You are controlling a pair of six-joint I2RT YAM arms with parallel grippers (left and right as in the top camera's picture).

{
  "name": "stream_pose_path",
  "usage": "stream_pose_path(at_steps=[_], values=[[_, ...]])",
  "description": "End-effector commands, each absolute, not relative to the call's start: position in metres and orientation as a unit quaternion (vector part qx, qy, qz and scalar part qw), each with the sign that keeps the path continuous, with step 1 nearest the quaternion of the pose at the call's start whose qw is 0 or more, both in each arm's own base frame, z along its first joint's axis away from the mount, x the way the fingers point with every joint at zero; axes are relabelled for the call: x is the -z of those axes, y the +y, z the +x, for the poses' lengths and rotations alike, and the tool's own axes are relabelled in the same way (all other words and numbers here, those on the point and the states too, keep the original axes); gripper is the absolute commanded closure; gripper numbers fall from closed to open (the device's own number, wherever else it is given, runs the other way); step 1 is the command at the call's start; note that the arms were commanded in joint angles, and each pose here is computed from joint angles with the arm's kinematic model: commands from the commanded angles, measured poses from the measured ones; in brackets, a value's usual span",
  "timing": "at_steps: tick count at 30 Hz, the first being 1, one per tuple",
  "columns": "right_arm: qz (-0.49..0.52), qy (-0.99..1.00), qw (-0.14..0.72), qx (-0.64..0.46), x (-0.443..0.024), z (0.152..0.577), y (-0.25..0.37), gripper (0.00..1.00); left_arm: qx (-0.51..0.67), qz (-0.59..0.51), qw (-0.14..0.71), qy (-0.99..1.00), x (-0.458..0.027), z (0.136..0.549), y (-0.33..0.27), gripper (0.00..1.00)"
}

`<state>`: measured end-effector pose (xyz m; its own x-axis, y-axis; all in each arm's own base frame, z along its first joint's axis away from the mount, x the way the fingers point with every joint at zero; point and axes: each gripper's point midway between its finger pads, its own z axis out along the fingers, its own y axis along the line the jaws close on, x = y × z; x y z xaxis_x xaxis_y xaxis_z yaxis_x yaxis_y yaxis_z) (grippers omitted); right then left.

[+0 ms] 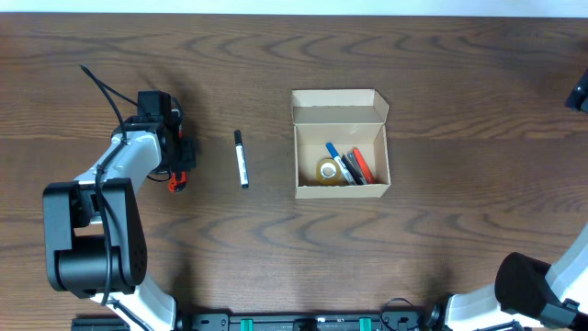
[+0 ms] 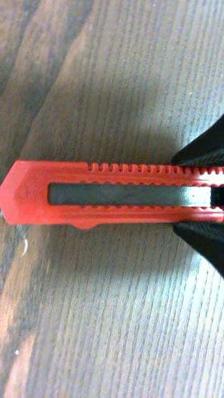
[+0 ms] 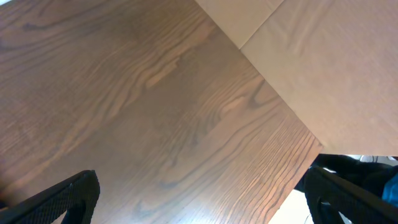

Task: Pack container
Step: 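Lift the red box cutter and carry it over the box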

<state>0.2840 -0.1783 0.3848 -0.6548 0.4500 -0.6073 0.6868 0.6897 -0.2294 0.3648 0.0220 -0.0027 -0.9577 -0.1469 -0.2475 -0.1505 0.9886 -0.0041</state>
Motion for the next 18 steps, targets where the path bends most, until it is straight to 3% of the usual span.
stream_pose_path(at_steps=[1, 18], values=[[0.335, 0.873, 0.271, 0.229, -0.391, 0.279, -0.180, 0.01, -0.012, -0.074, 0.120, 0.990, 0.006, 0.367, 0.024, 0.91], [0.335, 0.873, 0.271, 0.229, -0.391, 0.279, -0.180, 0.01, 0.021, -0.071, 0.145, 0.987, -0.013, 0.381, 0.014, 0.94]])
